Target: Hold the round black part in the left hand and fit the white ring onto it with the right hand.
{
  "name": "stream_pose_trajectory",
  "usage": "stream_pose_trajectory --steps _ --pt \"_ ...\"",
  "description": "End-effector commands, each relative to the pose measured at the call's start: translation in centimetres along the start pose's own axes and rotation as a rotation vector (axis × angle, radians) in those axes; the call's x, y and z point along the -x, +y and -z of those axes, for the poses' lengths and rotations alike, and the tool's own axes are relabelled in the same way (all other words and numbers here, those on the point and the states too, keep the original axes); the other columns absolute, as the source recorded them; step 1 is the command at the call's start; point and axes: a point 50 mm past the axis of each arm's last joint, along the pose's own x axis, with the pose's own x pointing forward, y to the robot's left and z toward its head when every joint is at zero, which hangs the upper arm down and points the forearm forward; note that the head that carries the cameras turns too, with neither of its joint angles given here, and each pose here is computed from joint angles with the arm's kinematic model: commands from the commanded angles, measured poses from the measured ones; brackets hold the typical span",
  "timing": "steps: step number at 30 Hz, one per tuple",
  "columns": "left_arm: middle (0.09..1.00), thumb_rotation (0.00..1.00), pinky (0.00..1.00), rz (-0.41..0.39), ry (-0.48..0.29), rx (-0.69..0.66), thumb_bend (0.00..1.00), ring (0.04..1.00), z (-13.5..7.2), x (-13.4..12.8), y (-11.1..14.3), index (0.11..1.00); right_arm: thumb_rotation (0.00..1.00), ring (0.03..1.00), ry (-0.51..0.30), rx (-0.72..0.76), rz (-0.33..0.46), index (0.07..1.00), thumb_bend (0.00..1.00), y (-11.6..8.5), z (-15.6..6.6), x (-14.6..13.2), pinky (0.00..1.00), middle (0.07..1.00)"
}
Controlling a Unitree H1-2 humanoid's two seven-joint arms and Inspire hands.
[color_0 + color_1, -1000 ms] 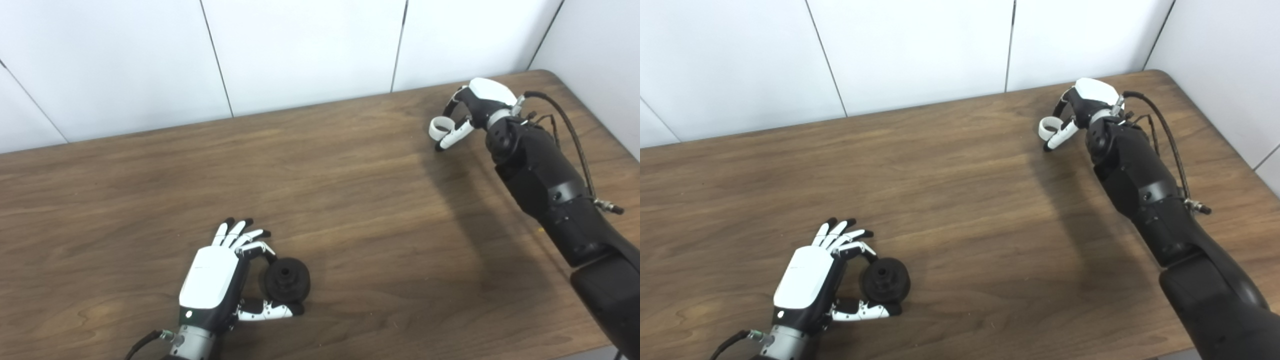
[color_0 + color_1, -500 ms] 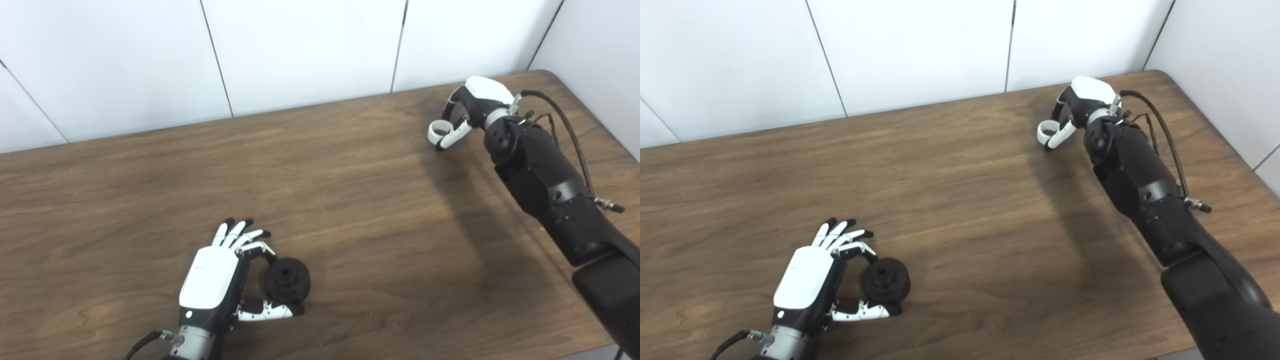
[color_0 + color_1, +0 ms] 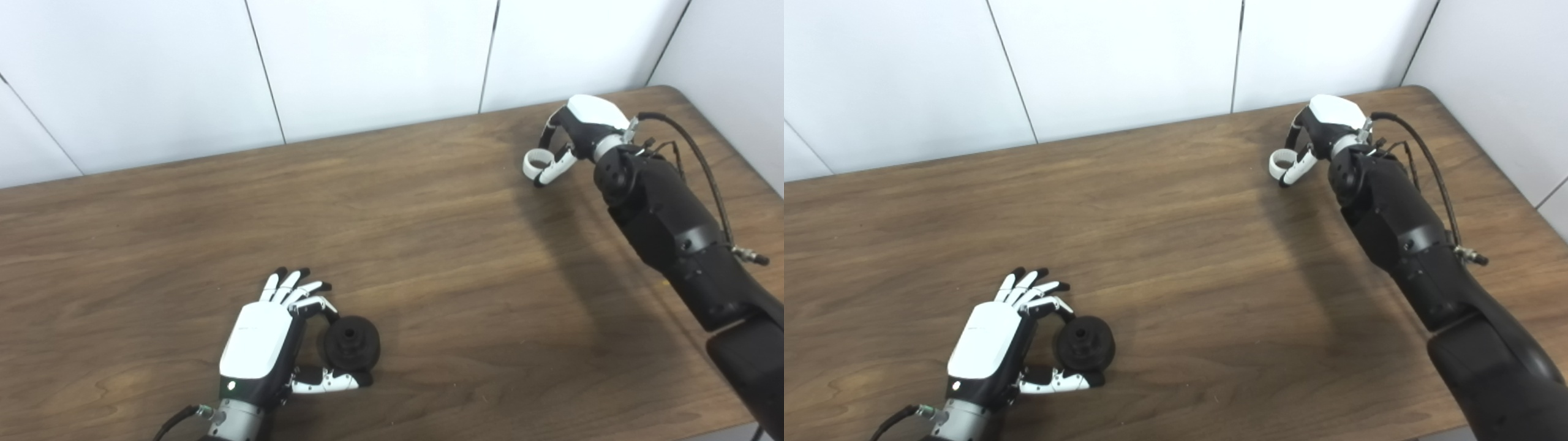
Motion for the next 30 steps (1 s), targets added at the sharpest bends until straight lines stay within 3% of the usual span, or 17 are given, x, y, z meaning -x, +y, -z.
stream_pose_trajectory --steps 1,16,30 --pt "0.811 0.06 1.00 0.072 0.027 -0.029 0.52 0.933 0.3 0.6 -0.7 0.484 0.13 1.000 -0.066 0.028 0.085 0.488 0.52 -3.5 -1.5 0.3 1.00 0.862" --pt "0.806 0.06 1.00 0.067 0.022 -0.029 0.52 0.925 -1.0 0.0 -0.9 0.485 0.14 0.989 -0.385 0.089 0.040 0.485 0.52 -5.2 -8.7 6.3 1.00 0.849" --pt "0.802 0.06 1.00 0.066 0.028 -0.039 0.52 0.929 -3.0 -1.0 -1.6 0.484 0.14 0.977 -0.689 0.105 -0.040 0.484 0.52 -4.0 -14.3 14.9 1.00 0.845"
